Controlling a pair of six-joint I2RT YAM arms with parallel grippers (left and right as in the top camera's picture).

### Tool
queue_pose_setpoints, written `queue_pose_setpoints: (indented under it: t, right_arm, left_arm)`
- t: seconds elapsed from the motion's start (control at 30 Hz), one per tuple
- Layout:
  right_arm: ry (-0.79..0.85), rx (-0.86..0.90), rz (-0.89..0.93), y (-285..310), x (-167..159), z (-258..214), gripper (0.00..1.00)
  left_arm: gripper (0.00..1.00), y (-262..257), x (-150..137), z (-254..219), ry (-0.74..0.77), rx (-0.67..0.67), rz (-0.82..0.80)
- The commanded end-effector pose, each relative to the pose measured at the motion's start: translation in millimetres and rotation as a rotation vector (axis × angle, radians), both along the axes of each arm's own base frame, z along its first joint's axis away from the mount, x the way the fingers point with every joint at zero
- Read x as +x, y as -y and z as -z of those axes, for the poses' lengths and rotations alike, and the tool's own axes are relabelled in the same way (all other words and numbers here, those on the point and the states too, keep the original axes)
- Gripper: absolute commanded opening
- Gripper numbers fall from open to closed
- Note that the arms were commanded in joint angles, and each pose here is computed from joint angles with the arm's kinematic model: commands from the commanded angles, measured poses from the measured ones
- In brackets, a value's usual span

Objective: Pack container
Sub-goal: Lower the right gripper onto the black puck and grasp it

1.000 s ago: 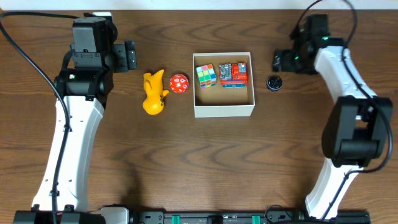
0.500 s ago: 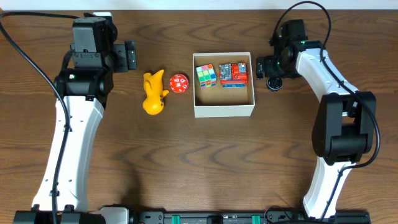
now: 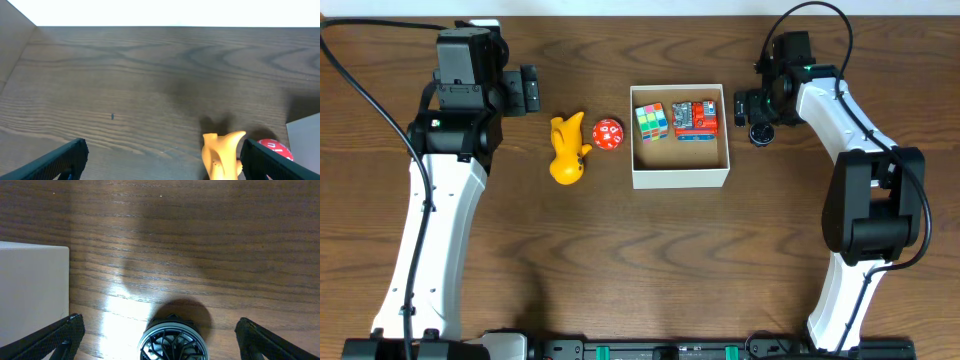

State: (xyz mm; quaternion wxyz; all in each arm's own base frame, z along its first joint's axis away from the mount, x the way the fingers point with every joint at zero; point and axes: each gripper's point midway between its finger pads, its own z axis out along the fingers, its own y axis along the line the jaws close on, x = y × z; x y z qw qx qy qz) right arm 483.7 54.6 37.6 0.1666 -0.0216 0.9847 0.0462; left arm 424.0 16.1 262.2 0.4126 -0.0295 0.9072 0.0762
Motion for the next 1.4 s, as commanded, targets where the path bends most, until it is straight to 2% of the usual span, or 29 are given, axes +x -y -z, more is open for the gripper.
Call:
queue_pose_setpoints:
  t: [0.0, 0.43, 0.77, 1.37]
  right_arm:
    - [-0.009, -0.016, -0.008, 0.3, -0.5, 7.8, 0.99]
    - [-0.039, -0.027, -0.003, 2.8, -0.1, 30.6, 0.99]
    - [0.016, -0.044, 0.063, 25.9, 14.7, 26.4, 0.99]
    - [0.101, -0.036, 0.065, 24.6, 34.1, 18.3, 0.99]
  left_arm:
    - [0.98, -4.0, 0.5, -10.4, 0.022, 0.011, -0.010]
    - [0.98, -4.0, 0.5, -10.4, 0.022, 0.011, -0.010]
    - [0.98, -4.0, 0.5, -10.4, 0.022, 0.011, -0.010]
    - [0.98, -4.0, 0.4, -10.4, 0.022, 0.011, -0.010]
